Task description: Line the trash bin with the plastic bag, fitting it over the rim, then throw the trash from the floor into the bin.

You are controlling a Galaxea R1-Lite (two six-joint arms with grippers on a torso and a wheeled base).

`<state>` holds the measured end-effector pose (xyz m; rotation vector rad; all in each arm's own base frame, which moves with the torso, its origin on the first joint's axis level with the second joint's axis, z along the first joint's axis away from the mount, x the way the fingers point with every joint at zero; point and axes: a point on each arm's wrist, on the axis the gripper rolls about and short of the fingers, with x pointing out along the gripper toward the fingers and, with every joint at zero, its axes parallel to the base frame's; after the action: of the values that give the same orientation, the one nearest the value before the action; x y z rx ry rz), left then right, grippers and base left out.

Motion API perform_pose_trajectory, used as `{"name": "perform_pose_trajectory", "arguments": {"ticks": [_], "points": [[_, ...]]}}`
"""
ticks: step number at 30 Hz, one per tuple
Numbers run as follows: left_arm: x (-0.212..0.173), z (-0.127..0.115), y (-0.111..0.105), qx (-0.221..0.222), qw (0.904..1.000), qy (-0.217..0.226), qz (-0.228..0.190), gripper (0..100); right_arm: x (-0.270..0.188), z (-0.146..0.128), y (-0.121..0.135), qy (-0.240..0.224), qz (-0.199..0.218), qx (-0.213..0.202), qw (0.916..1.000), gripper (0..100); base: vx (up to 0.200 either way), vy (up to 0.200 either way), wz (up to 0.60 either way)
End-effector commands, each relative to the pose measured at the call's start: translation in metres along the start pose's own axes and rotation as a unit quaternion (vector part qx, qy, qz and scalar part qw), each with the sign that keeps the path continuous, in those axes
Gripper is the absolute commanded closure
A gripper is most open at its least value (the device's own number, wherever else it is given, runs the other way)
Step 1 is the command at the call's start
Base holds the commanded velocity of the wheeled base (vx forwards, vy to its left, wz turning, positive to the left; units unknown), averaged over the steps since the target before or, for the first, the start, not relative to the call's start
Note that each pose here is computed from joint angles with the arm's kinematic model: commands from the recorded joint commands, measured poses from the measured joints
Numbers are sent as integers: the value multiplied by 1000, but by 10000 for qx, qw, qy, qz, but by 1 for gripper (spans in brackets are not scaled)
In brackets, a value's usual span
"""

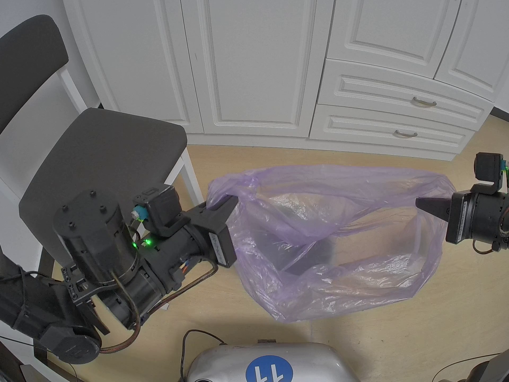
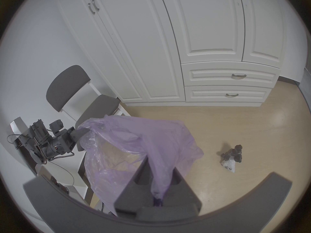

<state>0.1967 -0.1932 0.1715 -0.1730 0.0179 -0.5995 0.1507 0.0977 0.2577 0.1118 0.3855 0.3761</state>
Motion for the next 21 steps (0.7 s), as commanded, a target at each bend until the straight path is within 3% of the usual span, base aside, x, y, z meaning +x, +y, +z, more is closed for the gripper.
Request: {"name": "perform_pose_trajectory", "arguments": {"ticks": [1,7,10,16,20,21], "points": [[16,-6,2,-89,9997,32,216,100,2,0,0,-27,-169,-34,9998,100,0,0,0],[22,-4,-13,-415,9990,-78,133,100,23,-1,5,-40,-477,-100,9988,100,0,0,0],[33,-5,-18,-567,9971,-210,465,100,38,-3,14,-228,-822,-137,9963,100,0,0,0],[36,-6,-16,-532,9965,-202,608,100,49,-14,21,-268,-1021,-262,9941,100,0,0,0],[39,-17,-16,-336,9949,-125,944,100,58,-24,28,-459,-1037,-304,9931,100,0,0,0],[40,-22,-15,-160,9947,-58,1017,100,61,-33,29,-597,-956,-502,9924,100,0,0,0]]}}
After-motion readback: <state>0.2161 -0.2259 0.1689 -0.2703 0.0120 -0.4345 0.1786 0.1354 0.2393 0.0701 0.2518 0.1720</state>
